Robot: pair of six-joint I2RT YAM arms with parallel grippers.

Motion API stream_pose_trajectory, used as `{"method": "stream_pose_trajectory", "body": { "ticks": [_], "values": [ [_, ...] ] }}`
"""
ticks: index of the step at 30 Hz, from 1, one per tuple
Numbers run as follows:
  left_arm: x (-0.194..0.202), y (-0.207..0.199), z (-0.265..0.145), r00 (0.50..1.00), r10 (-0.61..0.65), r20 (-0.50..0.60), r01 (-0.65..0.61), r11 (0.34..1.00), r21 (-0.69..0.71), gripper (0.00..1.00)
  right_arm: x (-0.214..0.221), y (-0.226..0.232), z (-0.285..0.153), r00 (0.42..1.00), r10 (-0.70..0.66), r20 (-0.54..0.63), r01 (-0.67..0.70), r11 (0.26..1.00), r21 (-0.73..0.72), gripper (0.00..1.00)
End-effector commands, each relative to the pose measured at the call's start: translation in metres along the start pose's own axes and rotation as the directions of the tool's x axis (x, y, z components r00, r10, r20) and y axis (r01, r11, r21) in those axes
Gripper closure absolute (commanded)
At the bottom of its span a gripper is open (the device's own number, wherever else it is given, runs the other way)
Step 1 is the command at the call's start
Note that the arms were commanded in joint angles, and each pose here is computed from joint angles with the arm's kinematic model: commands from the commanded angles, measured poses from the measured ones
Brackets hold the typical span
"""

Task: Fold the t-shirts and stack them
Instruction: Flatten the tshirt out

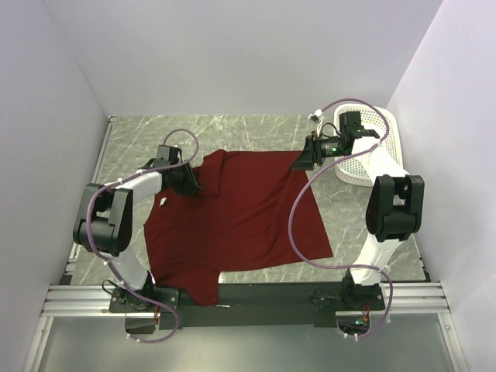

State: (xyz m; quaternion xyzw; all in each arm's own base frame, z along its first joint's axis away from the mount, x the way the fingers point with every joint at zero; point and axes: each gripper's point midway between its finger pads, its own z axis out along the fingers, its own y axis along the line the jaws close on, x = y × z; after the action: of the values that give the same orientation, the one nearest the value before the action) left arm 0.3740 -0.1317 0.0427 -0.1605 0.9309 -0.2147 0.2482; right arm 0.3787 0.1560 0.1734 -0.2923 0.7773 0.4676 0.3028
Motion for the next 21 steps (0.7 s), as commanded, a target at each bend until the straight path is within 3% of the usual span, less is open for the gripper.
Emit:
{"method": "stream_pose_trajectory", "body": {
  "ticks": [1, 11, 21],
  "values": [
    [-0.019, -0.014, 0.002, 0.999, 0.015, 0.048, -0.016, 0.999, 0.037, 0.62, -0.012, 0.004, -0.006, 0.999, -0.038, 0.025, 0.038, 0.999, 0.002, 0.34],
    [-0.021, -0.005, 0.005, 0.999, 0.028, 0.041, -0.027, 0.999, -0.020, 0.62, -0.012, 0.005, -0.006, 0.999, -0.038, 0.026, 0.038, 0.999, 0.002, 0.34],
    [-0.007, -0.006, 0.014, 0.999, 0.041, -0.029, -0.040, 0.999, 0.006, 0.70, -0.013, 0.005, -0.007, 0.999, -0.044, 0.027, 0.044, 0.999, 0.004, 0.34]
  ]
}}
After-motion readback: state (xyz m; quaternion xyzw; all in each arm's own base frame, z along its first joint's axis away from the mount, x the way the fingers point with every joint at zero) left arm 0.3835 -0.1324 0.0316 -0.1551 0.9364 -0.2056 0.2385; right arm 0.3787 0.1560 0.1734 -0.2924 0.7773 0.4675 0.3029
